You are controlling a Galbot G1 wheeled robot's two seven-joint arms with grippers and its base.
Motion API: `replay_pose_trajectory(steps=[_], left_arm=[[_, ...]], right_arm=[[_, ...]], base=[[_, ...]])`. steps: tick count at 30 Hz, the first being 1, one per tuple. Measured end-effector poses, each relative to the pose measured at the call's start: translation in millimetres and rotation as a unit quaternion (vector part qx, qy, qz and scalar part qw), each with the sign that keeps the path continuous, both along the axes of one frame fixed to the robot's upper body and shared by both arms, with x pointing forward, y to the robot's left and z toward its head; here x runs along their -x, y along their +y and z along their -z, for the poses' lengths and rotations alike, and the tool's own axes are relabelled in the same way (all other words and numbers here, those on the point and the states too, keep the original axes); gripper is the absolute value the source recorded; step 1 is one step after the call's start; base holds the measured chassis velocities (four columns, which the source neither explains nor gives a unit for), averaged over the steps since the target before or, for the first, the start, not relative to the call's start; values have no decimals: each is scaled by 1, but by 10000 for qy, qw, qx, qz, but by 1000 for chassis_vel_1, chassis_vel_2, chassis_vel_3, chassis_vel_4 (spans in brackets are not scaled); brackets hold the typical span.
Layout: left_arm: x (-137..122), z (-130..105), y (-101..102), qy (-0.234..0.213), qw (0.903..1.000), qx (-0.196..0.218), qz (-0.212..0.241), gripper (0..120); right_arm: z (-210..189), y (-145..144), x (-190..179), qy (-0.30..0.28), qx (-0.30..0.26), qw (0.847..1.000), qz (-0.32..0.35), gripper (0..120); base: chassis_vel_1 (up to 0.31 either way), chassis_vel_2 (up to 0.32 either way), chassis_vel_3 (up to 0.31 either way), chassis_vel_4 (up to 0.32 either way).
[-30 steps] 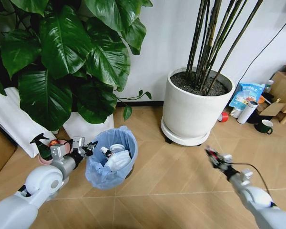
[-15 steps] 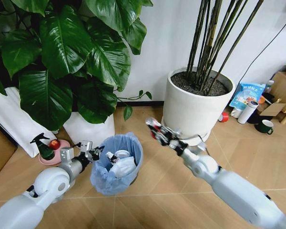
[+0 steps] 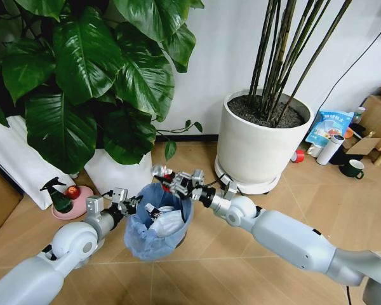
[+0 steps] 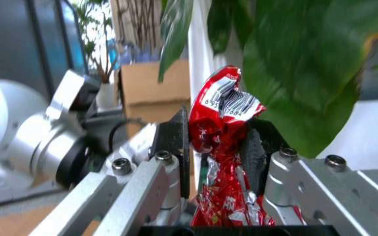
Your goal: Pick up the trash bin and place the garbage on the floor into it.
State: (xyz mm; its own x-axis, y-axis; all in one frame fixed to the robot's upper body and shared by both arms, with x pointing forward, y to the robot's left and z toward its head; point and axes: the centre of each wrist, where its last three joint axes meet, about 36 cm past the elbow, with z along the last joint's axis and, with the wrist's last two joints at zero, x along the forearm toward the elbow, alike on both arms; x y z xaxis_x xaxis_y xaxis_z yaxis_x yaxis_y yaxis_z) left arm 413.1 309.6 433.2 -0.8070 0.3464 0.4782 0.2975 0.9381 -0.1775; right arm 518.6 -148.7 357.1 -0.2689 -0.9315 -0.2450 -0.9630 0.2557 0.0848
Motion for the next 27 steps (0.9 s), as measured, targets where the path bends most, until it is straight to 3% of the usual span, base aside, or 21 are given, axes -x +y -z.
replay_pose_trajectory(steps=[2,7,21,24,27], left_arm=[[0,-3,2,-27,10000,2,-15,0],[-1,-7,4,-71,10000,22,-38,0],[-1,-11,8,-113,9999,47,-82,0],[0,-11,10,-121,9998,43,-117,0],[0,-12,13,-137,9998,34,-161,0]], right_arm=[[1,-2,-2,61,206,9997,-75,22],[8,-7,-5,131,550,9983,-157,41],[0,-18,-12,65,642,9979,-85,90],[-3,-24,-11,113,523,9980,345,99],[-3,-33,-12,183,488,9949,863,100]], base=[[0,0,0,0],[0,0,0,0],[0,0,0,0],[0,0,0,0],[0,0,0,0]])
